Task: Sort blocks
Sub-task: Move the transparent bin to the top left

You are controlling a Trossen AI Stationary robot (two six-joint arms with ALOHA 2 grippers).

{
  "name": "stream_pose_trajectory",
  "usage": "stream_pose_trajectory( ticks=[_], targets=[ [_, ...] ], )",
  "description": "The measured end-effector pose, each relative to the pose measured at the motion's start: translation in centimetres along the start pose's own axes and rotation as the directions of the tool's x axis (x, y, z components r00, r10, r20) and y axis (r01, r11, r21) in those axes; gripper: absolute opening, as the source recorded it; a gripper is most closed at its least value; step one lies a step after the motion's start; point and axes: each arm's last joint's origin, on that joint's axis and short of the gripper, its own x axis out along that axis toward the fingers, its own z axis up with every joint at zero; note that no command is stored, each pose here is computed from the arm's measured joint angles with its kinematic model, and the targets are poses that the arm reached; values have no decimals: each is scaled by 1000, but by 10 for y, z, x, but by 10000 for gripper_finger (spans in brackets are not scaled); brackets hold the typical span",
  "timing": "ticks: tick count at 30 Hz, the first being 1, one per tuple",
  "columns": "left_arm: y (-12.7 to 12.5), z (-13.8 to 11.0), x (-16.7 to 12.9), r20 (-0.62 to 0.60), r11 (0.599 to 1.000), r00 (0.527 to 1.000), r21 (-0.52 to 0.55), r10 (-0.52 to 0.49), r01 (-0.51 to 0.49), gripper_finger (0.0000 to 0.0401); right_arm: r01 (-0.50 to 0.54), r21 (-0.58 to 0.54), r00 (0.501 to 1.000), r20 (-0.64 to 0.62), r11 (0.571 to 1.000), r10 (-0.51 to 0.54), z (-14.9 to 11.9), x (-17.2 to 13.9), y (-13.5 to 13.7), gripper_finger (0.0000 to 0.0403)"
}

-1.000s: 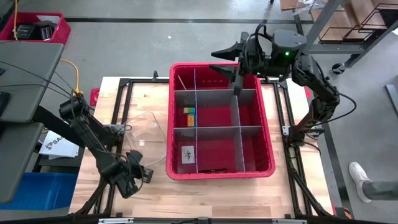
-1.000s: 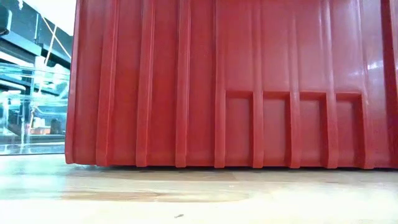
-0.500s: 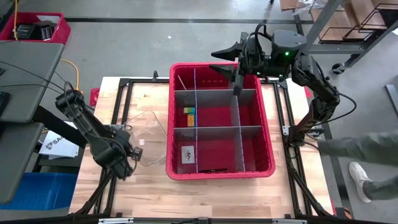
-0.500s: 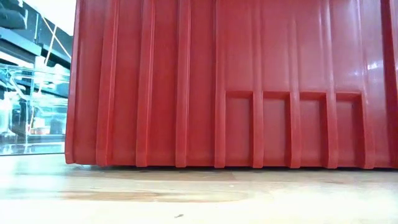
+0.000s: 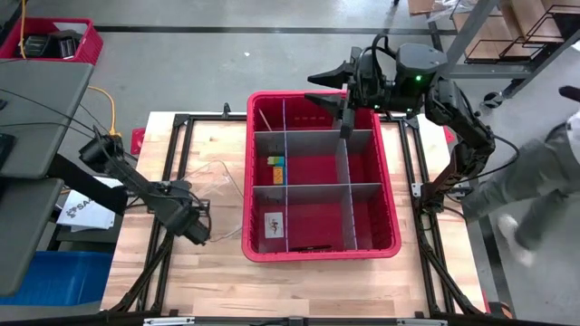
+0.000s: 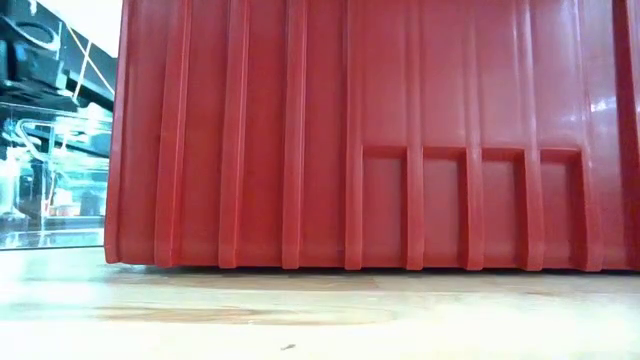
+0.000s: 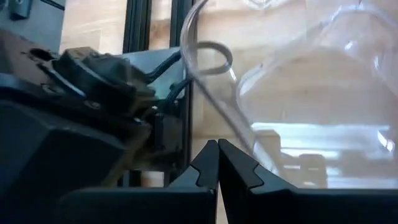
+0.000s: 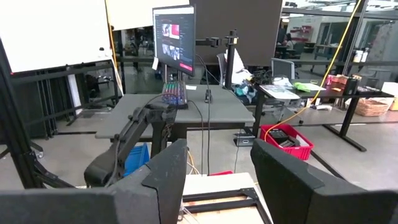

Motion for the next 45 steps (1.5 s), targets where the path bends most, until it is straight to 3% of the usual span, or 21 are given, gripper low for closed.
stream_pose_trajectory(
  ticks=[6,12,19,22,24,26,28,29,30,31,32,34,35,37,40,41,43,45],
  targets=[
    [-20,10,9,112,997,993,-81,30,-21,0,1,-1,1000,9,1000,0,1,0,0,177],
    [-32,28,15,146,980,983,-179,113,-86,0,2,-3,999,34,1000,-2,3,0,0,177],
    [-36,64,-10,281,987,959,-135,-43,84,0,3,-22,999,32,1000,-2,2,4,0,177],
    [-32,75,-36,246,983,952,58,-184,175,0,3,-22,1000,28,1000,-2,1,4,0,177],
    [-27,75,-59,167,919,932,290,-323,266,0,3,-22,1000,28,1000,-2,1,4,0,177],
    [-24,69,-77,55,803,873,425,-484,418,0,2,-22,1000,27,1000,-2,1,4,0,177],
    [-25,56,-95,-58,608,725,502,-687,616,0,2,-25,1000,24,1000,-2,1,4,0,177],
    [-28,46,-101,-115,496,647,546,-753,675,0,2,-31,1000,21,1000,-1,1,4,0,177],
    [-30,35,-103,-169,411,602,587,-780,697,0,2,-35,1000,18,999,-1,0,4,0,177],
    [-31,25,-100,-203,379,597,607,-776,698,0,2,-39,1000,16,999,-1,0,4,0,177],
    [-34,15,-92,-218,400,627,605,-748,688,0,2,-40,1000,12,999,-1,0,4,0,177],
    [-40,-3,-74,-225,485,700,578,-678,656,0,2,-41,1000,12,999,-1,0,4,0,177],
    [-44,-10,-69,-232,503,708,560,-667,658,0,1,-39,1000,11,999,-1,0,4,0,177],
    [-52,-23,-67,-251,481,689,556,-680,678,0,1,-38,1000,12,999,-1,0,4,0,177],
    [-61,-38,-70,-305,368,619,589,-724,720,0,2,-38,1000,12,999,-1,0,4,0,177],
    [-63,-41,-69,-308,358,619,600,-723,715,0,2,-38,1000,12,999,-2,0,4,0,177],
    [-64,-45,-62,-324,376,660,619,-678,690,0,4,-38,1000,12,999,-3,0,4,0,177],
    [-65,-48,-50,-339,425,727,635,-597,645,0,5,-38,1000,13,999,-5,0,4,0,177]
  ],
)
